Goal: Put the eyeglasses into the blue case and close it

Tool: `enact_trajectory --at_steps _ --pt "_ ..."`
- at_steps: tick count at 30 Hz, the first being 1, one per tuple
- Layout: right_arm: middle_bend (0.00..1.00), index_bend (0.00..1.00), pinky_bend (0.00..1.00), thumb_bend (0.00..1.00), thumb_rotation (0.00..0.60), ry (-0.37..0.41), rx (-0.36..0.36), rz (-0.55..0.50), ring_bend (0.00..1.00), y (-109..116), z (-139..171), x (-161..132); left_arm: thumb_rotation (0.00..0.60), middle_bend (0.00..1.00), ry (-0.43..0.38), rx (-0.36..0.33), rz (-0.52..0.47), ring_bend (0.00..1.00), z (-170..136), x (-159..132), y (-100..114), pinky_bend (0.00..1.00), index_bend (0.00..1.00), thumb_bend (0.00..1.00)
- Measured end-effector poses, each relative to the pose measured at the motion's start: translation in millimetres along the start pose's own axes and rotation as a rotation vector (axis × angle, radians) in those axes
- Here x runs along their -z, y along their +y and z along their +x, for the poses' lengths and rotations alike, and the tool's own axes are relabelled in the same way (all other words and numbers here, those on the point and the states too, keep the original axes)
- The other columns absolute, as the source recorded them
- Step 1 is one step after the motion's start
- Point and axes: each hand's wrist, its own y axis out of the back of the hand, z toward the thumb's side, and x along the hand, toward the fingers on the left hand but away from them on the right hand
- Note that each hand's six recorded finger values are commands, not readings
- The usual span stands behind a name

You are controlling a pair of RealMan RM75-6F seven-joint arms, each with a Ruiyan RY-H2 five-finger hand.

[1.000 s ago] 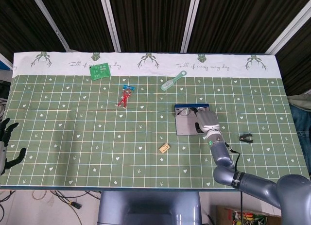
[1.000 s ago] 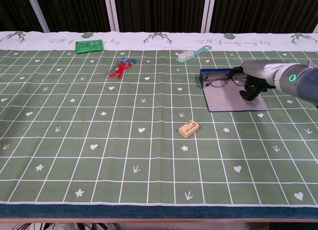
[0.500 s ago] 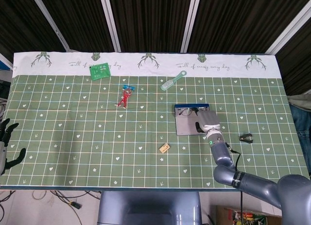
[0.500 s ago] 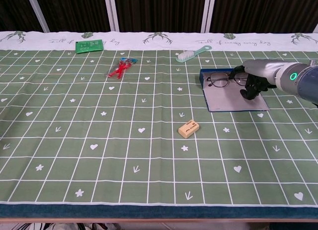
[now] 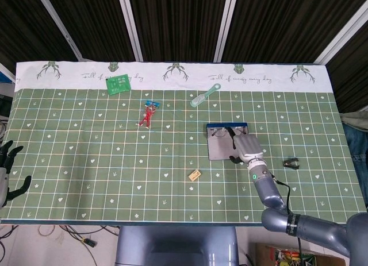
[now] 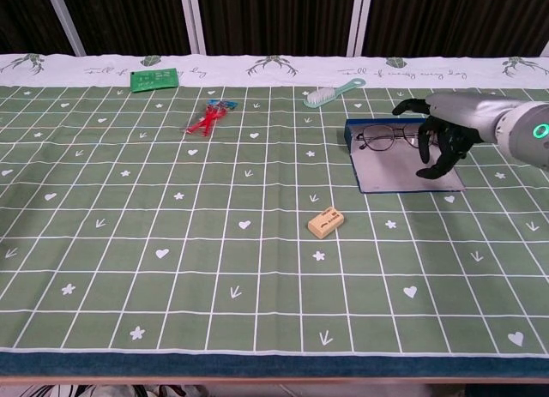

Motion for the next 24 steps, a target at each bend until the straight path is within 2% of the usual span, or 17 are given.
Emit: enact_trajectory --at_steps 4,10,17,24 --pt "0.34 0.21 0.27 0.23 0.6 0.029 0.043 0.008 0.35 -1 12 3 0.6 0.0 0.0 0.002 0.002 0.0 0 0 0 0.0 0.12 0.35" --pt "0.31 0.24 0.26 0.23 0.6 0.06 0.103 0.029 0.31 -11 24 11 0.6 0.0 0.001 0.004 0.006 0.0 0 0 -1 0.0 0.13 0.35" --pt "0.27 0.24 0.25 0.23 0.6 0.064 0.118 0.04 0.28 -28 24 16 0.6 0.0 0.001 0.002 0.01 0.0 0 0 -1 0.0 0.13 0.35" --pt "0.28 0.26 0.25 0.24 0.6 0.069 0.124 0.047 0.28 -36 20 12 0.6 0.0 0.004 0.004 0.011 0.0 0 0 -1 0.0 0.14 0.35"
